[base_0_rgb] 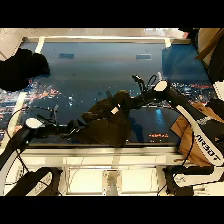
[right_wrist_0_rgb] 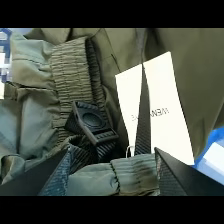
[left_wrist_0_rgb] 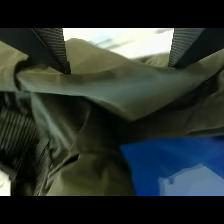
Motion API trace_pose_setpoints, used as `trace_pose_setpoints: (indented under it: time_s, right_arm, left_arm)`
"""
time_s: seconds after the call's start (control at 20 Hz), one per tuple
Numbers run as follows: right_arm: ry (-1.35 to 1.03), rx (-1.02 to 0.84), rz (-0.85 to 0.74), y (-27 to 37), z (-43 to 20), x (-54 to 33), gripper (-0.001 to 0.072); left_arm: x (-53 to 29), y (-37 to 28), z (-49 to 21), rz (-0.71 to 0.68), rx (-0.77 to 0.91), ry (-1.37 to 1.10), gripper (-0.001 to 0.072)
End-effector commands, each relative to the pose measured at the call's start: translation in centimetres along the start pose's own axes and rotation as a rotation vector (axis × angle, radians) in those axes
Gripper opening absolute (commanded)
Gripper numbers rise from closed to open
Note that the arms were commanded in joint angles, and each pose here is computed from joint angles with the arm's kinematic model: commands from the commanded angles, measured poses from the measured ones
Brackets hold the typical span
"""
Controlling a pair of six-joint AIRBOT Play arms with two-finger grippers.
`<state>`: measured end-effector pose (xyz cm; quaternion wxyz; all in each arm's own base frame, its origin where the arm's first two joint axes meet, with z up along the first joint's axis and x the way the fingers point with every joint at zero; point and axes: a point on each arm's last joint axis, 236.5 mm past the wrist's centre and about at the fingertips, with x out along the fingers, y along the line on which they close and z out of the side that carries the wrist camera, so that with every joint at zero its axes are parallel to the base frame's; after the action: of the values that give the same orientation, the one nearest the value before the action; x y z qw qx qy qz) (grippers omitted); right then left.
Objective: Fold the clothes and pants, and hang the long-sleeved shirts on hangers.
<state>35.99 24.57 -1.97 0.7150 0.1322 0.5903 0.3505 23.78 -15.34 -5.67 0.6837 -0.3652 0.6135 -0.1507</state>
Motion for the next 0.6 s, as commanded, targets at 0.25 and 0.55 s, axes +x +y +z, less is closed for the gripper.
trace_pose_setpoints:
  time_s: [0.25, 0.55]
  right_arm:
    - [0.052, -0.023, 0.03, 0.7, -1.2, 0.1, 0.0578]
    - [0.066, -0.082, 0.023, 0.9, -1.5, -0.4, 0.0027]
  left_arm:
    - [4.0, 0.0, -1.7, 0.029, 0.003, 0.06, 0.0381]
    - [3.4, 0.0, 1.0, 0.028, 0.041, -0.028, 0.0013]
